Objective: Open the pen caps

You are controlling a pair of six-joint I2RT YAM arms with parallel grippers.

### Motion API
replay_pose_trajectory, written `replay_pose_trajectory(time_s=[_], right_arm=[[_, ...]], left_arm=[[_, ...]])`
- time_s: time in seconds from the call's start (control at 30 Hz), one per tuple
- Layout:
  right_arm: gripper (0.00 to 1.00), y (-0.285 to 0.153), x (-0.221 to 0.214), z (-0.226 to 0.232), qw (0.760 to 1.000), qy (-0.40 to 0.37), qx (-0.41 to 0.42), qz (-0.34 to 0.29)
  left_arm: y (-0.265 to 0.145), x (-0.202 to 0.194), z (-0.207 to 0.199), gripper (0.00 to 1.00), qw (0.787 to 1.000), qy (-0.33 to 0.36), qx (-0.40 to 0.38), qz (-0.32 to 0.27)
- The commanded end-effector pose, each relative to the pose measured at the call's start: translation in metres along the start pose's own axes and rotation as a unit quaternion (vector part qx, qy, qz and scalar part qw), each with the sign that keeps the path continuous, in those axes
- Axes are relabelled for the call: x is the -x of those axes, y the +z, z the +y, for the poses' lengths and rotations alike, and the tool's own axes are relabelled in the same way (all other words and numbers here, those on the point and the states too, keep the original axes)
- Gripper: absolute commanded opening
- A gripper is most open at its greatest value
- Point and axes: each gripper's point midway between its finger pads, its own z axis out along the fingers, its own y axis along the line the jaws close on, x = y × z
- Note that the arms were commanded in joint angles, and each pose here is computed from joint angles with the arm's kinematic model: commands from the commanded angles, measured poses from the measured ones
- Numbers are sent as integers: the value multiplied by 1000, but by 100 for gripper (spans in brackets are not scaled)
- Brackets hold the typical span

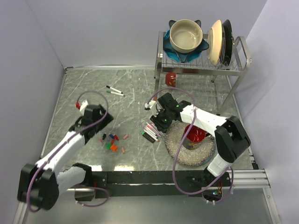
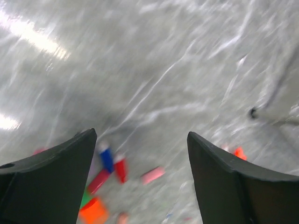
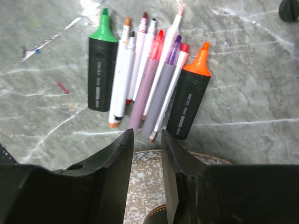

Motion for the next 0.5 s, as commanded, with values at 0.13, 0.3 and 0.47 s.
replay_pose_trajectory(time_s=[0.13,0.3,0.47], right_arm=[[38,-31,31,5,997,-39,1,-61],[38,-33,32,7,997,-40,4,-64],[38,-33,32,9,997,-42,8,-62]], left_arm=[[61,92,-68,83,998,-59,30,0],[124,89,-52,65,982,-34,171,77],[164,105,-67,62,978,-26,190,83]])
